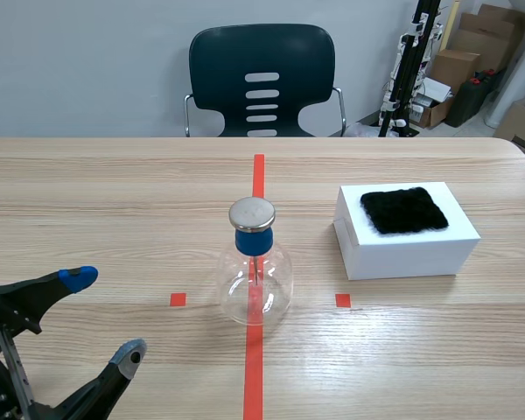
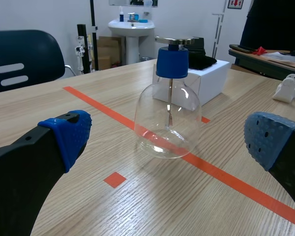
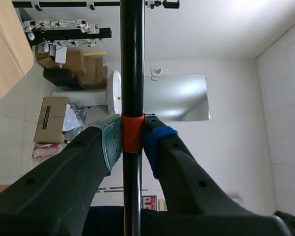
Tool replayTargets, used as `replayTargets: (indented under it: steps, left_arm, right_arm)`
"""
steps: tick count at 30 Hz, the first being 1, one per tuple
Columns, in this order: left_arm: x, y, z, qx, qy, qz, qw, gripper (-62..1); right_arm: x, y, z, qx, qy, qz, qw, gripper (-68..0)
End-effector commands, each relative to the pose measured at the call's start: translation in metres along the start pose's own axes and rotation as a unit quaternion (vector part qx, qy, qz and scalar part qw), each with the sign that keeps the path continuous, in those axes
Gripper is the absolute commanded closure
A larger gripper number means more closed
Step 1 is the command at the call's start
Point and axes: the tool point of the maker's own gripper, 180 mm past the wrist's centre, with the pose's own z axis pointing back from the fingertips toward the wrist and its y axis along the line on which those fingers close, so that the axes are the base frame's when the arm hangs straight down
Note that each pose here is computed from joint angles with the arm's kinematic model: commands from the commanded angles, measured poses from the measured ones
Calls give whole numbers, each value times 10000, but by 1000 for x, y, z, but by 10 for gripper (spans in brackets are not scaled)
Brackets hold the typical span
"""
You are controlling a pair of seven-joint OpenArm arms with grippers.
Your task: Do the electroscope experiment. hold the rod still at the electroscope
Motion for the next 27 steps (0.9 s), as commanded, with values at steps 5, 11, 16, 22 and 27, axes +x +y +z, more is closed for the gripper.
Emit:
replayTargets:
  steps: [5,11,16,22,27]
  left_arm:
    - [10,4,-3,-9,-179,-44,9998,-623]
    - [10,4,-3,-7,-180,-44,9998,-623]
    - [10,4,-3,-7,-182,-44,9998,-623]
    - [10,4,-3,-7,-180,-44,9998,-623]
    - [10,4,-3,-9,-181,-44,9998,-623]
  right_arm:
    - [33,-18,-41,-219,-523,301,9979,-4]
    - [74,-28,-71,-330,-1002,544,9929,-4]
    - [112,-25,-88,-346,-1452,831,9853,-4]
    - [147,-6,-93,-239,-1872,918,9777,-4]
    - [165,5,-97,-198,-1995,928,9753,-4]
